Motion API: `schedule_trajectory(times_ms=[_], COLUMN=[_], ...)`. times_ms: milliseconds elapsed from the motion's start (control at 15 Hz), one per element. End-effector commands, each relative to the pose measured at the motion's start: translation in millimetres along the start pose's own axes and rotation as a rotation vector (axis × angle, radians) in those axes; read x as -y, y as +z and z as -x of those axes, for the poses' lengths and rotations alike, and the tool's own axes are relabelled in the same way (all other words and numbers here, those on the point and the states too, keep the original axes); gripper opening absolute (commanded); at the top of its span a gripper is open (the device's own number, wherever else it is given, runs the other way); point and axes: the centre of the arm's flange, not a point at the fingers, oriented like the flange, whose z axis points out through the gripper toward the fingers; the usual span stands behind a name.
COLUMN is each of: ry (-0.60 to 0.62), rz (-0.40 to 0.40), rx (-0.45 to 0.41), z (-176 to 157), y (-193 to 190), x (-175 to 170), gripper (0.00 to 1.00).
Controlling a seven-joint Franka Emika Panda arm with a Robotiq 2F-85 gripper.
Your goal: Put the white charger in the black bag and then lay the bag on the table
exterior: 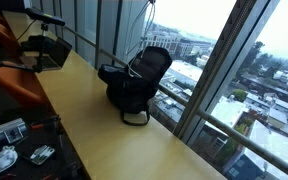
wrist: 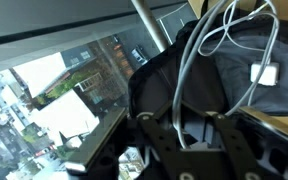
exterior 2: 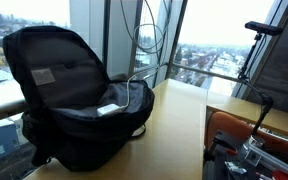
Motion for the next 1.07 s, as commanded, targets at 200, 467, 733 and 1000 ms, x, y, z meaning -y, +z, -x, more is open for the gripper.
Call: schedule_trajectory(times_ms=[200,467,733,1000], ry=[-0.087,-0.127,-0.141,-0.142], rz=[0.051,0.065,0.049,0.010], rx=[0.003,-0.023,-0.054,-0.055], z=[-93.3,-138.3,-165.8,-169.5], y=[-15.8,-35.0,-34.9,15.7], x=[-29.7,-25.9,-14.7,-10.1], gripper=[0.02,0.02,0.02,0.02])
